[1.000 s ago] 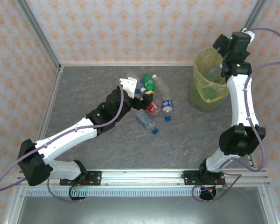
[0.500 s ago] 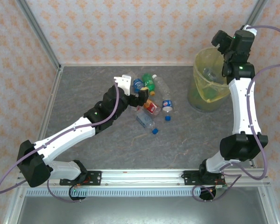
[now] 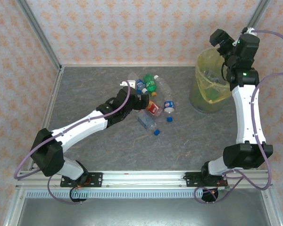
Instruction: Put the plastic bottles in the bin
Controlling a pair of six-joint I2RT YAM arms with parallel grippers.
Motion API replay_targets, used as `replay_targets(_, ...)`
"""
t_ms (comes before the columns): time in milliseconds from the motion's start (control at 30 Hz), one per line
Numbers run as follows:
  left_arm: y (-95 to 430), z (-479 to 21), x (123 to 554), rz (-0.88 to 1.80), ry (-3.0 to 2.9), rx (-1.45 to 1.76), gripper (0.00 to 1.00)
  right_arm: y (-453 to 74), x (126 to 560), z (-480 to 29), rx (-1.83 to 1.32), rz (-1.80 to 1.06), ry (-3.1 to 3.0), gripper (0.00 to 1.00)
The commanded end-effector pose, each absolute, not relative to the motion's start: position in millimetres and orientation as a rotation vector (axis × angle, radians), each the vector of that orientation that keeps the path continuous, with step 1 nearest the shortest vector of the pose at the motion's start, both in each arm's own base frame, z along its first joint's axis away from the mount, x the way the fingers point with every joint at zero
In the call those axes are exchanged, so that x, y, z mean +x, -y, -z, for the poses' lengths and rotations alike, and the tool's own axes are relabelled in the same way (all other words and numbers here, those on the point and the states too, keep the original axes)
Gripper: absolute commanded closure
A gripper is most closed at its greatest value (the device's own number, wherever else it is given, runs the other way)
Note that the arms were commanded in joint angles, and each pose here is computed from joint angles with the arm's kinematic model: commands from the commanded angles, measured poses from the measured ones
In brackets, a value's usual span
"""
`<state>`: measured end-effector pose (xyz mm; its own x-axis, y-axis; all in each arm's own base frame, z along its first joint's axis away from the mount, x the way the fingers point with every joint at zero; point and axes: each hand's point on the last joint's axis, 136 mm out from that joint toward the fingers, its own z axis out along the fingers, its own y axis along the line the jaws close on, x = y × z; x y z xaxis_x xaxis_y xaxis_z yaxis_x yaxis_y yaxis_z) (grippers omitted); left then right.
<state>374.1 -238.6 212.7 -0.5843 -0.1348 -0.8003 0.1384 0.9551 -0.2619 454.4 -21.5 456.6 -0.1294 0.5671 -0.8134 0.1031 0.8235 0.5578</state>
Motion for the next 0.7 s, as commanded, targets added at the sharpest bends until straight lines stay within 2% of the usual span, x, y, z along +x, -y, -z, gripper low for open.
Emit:
replay_targets(0,241.9,-195.1,367.6,0.422,-2.274,-0.086,0.1,-3.1,436.7,-471.1,0.447,-0.565,-1.643,0.0)
replay_targets(267,255.9,-144.4,349.8,0.457,-2.458,-0.233,0.14,-18.2,420.9,-434.7,0.412,-0.559,-1.734,0.0)
replay_targets(667,305.4,-115.2,311.1,0.429,-2.582,-0.231,0.14,-39.1,392.0,-414.3,0.349,-0.611,-1.78,0.0)
